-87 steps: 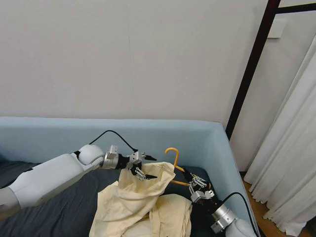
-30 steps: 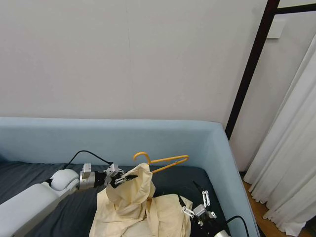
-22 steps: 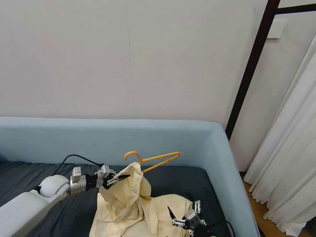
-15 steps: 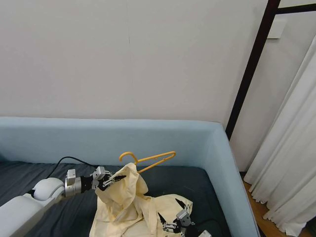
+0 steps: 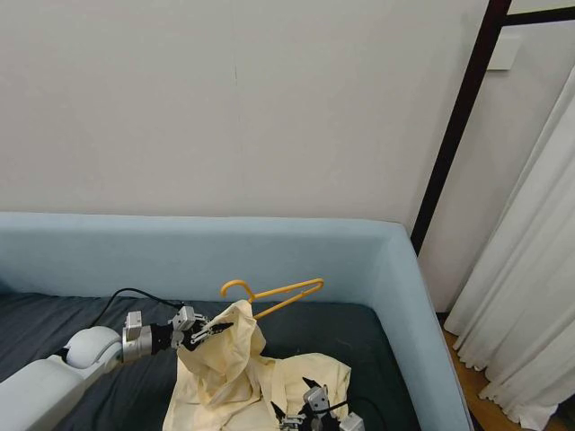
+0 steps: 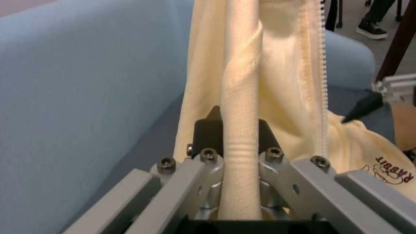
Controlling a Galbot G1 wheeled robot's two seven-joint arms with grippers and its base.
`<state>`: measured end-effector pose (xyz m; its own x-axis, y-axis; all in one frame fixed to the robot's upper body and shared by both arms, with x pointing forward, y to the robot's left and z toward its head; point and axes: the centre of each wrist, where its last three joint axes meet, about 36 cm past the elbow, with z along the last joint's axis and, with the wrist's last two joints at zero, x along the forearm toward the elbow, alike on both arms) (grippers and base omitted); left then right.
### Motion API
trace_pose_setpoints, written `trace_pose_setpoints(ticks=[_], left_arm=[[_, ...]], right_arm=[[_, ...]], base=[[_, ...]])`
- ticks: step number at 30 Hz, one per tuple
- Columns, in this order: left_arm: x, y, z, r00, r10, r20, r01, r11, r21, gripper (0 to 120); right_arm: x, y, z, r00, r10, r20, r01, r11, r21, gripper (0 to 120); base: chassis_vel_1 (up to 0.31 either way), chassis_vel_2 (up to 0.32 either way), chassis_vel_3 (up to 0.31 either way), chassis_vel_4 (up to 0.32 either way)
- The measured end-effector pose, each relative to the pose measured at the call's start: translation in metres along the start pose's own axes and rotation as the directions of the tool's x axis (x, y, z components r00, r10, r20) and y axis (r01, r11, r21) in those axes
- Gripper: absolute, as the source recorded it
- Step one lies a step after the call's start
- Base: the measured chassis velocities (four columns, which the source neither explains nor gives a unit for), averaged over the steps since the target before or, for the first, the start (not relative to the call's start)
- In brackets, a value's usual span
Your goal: Pick up the clothes from the sofa and hang them on the clothes hanger.
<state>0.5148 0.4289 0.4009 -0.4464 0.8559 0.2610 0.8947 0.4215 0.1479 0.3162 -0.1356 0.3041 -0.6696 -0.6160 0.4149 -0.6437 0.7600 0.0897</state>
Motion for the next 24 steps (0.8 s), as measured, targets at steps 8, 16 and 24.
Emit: trace_pose_setpoints(ticks=[8,16,24], left_arm=[[-0.008,-0.003,0.002,1.0,0.011,0.01,-0.011,1.0,0.004,1],[-0.009,-0.003,0.0,1.0,0.014,0.015,-0.014,1.0,0.001,1],[-0.006,-0.002,-0.005,1.0,0.017,0.015,-0.017,1.0,-0.006,1]], right_arm=[[-0.012,0.031,0.008,0.989,-0.049,-0.138,0.045,0.998,-0.033,100],[-0.027,0.031,0.022,0.98,-0.005,-0.198,-0.007,0.998,-0.057,95],[-0.032,0.035,0.033,0.973,0.013,-0.232,-0.032,0.996,-0.077,86]], base=[[0.0,0.0,0.0,0.0],[0.0,0.0,0.0,0.0],[0.0,0.0,0.0,0.0]])
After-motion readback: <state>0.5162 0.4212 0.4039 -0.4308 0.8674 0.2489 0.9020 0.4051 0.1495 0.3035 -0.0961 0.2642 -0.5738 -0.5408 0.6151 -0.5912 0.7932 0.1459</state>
